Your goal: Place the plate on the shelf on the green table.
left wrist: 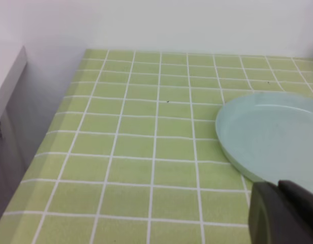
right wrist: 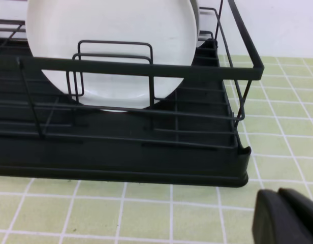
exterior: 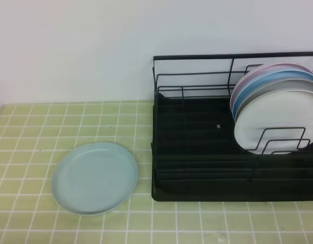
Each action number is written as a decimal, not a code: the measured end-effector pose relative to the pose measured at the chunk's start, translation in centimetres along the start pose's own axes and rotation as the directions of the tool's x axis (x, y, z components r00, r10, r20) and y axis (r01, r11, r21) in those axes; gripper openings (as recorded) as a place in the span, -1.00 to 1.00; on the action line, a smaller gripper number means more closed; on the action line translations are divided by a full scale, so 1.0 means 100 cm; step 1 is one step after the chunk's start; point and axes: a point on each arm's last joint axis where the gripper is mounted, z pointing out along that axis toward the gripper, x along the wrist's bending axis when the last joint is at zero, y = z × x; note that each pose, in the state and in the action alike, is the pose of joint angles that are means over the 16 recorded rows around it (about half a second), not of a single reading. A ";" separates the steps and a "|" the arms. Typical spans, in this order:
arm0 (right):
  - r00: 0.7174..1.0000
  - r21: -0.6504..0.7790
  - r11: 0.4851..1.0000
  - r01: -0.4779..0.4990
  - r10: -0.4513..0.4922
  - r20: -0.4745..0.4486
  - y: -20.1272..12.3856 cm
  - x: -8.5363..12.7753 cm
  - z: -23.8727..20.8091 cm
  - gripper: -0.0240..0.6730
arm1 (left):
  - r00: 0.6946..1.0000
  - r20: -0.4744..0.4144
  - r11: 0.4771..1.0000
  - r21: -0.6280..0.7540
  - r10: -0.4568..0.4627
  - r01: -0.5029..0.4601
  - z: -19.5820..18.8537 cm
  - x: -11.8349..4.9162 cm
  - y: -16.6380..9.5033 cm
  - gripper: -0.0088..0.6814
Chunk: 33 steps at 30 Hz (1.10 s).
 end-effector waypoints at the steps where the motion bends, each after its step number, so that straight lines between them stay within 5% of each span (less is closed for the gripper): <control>1: 1.000 0.000 1.000 0.000 0.000 0.000 0.000 0.000 0.000 -0.94 | 1.000 0.000 1.000 0.000 0.000 0.000 0.000 0.000 0.000 -0.98; 33: 1.000 0.000 1.000 0.000 0.000 0.000 0.000 0.000 0.000 -0.94 | 1.000 0.000 1.000 0.002 -0.002 0.002 0.000 0.000 0.001 -0.98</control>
